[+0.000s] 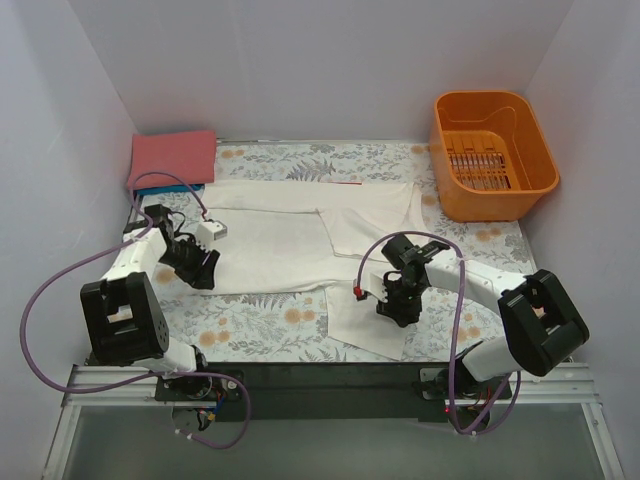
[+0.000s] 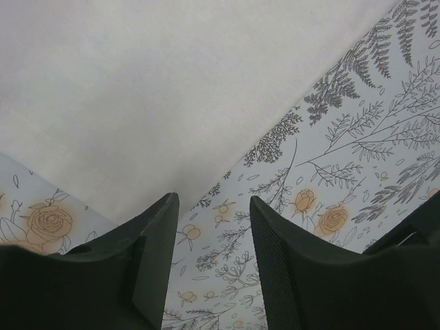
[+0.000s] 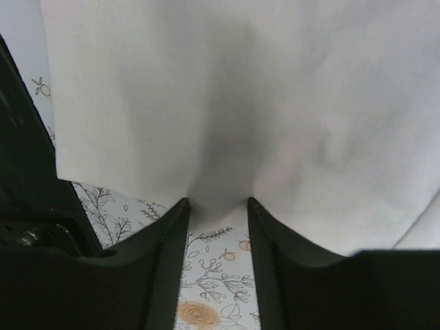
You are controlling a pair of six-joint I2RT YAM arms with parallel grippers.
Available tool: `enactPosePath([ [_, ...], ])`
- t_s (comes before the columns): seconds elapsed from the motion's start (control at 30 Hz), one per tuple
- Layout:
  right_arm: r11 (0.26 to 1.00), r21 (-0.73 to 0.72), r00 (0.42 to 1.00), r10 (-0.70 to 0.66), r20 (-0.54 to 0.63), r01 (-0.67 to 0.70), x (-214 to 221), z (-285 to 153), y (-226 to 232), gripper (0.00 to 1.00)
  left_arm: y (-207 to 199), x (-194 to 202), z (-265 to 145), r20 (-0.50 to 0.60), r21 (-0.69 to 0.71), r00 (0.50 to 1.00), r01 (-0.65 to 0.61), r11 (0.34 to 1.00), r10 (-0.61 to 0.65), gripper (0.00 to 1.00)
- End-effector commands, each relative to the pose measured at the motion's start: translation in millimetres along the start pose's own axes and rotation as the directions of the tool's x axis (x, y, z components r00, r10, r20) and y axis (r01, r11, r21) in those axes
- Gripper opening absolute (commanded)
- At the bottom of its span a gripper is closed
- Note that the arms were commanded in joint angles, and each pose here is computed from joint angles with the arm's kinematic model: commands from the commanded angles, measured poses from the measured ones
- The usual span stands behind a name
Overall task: Fold and stack the t-shirts
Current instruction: Fold the tshirt
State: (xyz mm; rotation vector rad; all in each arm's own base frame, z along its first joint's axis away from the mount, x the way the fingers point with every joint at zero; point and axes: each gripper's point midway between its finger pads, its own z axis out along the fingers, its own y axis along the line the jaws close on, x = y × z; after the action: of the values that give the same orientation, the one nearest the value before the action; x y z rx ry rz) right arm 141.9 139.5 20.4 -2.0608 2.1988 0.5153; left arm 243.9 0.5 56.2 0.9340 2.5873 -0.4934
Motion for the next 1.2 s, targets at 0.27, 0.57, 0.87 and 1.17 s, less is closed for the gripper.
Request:
enactPosePath([
  [0.27, 0.998, 0.062, 1.0, 0.014, 0.003, -0.014, -1, -3, -8, 0.01, 23, 1, -21, 0.114, 0.004, 0.905, -0.414, 0.91, 0.411, 0.33],
  [0.57, 0.998, 0.063, 0.999, 0.024, 0.036, -0.026, -16, -13, -12, 0.01, 42, 16, -11, 0.054, 0.054, 0.84, -0.542, 0.839, 0.54, 0.31],
  [0.87, 0.997, 0.078, 0.999, 0.025, 0.041, -0.028, -16, -20, -13, 0.01, 32, 41, 6, 0.019, 0.097, 0.839, -0.544, 0.834, 0.545, 0.32],
  [1.17, 0.996, 0.082, 0.999, 0.014, 0.041, -0.017, -12, -26, -10, 0.01, 27, 61, 18, -0.025, 0.1, 0.824, -0.561, 0.822, 0.566, 0.19],
])
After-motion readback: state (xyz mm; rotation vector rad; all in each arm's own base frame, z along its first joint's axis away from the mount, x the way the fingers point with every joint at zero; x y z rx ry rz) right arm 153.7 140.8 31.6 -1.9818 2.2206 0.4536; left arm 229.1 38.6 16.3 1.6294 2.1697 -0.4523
